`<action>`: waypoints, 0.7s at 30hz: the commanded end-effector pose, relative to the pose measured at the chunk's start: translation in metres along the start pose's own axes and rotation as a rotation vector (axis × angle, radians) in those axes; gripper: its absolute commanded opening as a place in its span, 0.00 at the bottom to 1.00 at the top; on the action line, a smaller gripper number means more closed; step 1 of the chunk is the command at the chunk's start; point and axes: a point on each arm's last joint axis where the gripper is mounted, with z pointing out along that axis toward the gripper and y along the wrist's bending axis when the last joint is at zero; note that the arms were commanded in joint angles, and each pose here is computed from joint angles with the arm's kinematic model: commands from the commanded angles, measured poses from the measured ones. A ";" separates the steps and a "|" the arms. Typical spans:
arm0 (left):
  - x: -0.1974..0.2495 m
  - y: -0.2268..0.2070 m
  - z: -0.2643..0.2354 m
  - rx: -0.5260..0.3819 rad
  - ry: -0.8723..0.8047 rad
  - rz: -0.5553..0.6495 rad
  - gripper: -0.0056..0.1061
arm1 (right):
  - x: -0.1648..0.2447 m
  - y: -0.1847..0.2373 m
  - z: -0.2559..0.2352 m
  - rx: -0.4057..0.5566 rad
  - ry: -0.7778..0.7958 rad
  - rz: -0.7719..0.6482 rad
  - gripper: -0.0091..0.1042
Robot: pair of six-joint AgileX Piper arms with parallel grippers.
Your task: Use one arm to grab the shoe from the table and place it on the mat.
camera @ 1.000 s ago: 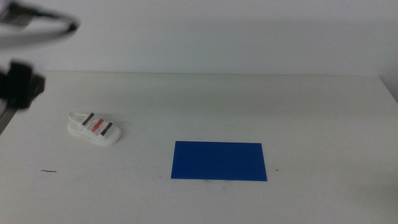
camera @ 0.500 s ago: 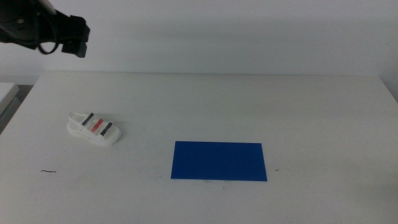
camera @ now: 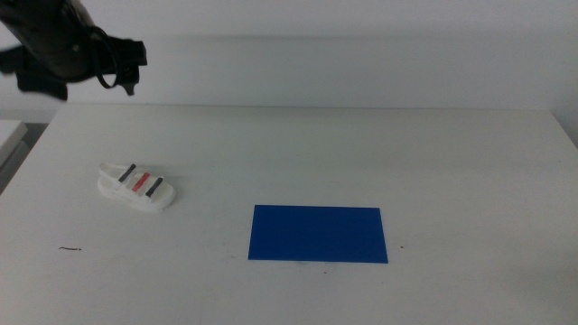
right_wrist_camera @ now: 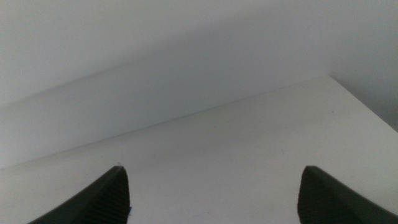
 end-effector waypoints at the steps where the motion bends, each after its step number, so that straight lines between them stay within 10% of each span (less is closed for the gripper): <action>1: -0.001 0.002 0.013 -0.058 0.015 -0.173 0.89 | 0.000 0.000 0.000 -0.002 -0.010 -0.014 0.78; 8: 0.006 0.005 0.065 -0.087 0.168 -0.742 0.89 | 0.000 0.000 0.000 -0.002 -0.010 -0.014 0.78; 21: 0.020 0.017 0.150 -0.064 0.372 -0.914 0.89 | 0.000 0.000 0.000 -0.002 -0.010 -0.014 0.78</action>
